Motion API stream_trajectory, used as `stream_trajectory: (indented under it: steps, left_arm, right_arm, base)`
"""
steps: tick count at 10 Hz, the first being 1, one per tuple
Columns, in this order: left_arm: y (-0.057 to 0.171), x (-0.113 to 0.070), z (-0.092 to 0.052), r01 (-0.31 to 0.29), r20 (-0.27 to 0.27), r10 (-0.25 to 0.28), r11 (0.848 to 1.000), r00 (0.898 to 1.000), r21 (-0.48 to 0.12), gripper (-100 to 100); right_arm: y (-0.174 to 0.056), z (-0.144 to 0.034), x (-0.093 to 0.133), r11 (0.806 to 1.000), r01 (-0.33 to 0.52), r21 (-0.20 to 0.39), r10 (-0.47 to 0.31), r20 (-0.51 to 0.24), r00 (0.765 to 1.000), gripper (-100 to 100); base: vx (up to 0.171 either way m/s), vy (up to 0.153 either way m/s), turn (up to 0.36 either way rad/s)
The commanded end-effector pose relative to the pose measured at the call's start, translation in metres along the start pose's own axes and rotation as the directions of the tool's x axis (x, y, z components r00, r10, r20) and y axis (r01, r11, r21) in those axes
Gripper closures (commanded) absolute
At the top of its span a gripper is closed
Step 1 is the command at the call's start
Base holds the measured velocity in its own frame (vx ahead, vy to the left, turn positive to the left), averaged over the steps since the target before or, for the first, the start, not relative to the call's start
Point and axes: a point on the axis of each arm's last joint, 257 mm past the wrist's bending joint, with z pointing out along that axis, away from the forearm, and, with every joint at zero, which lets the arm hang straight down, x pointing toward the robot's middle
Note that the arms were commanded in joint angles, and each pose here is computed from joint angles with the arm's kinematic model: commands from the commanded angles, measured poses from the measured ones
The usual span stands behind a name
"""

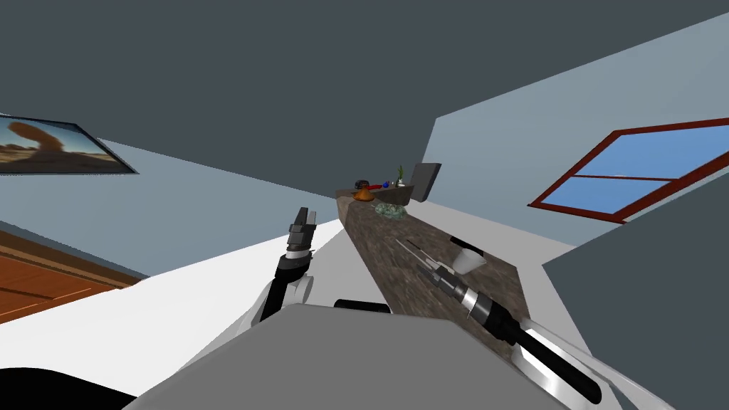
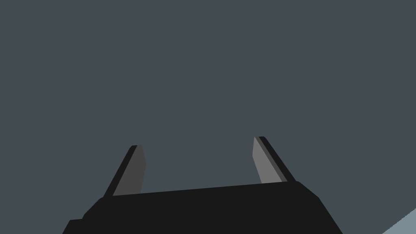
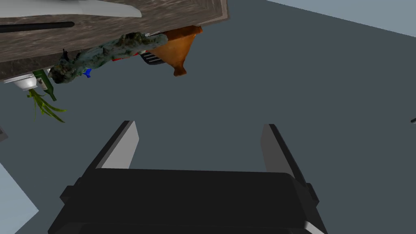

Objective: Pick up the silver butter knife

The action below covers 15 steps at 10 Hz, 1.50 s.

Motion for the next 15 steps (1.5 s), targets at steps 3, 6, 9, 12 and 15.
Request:
stream_trajectory:
  steps: [3,6,9,12,15]
  left_arm:
    - [0.0,0.0,0.0,0.0,0.0,0.0,1.0,1.0,0.0,0]
    - [0.0,0.0,0.0,0.0,0.0,0.0,1.0,1.0,0.0,0]
    - [0.0,0.0,0.0,0.0,0.0,0.0,1.0,1.0,0.0,0]
    - [0.0,0.0,0.0,0.0,0.0,0.0,1.0,1.0,0.0,0]
    - [0.0,0.0,0.0,0.0,0.0,0.0,1.0,1.0,0.0,0]
  right_arm:
    - [-0.029,-0.03,0.033,0.997,0.076,0.03,-0.071,-0.139,0.988,-100]
    - [-0.047,-0.055,0.055,0.991,0.128,0.042,-0.114,-0.242,0.963,-100]
    - [-0.07,-0.093,0.081,0.98,0.194,0.045,-0.163,-0.377,0.912,-100]
    - [-0.085,-0.126,0.101,0.971,0.234,0.042,-0.187,-0.474,0.86,-100]
    - [-0.09,-0.139,0.109,0.969,0.243,0.042,-0.19,-0.504,0.842,-100]
  base:
    - [0.111,0.033,0.104]
    - [0.112,0.036,0.071]
    - [0.164,0.047,0.118]
    - [0.142,0.034,0.072]
    - [0.077,0.021,0.032]
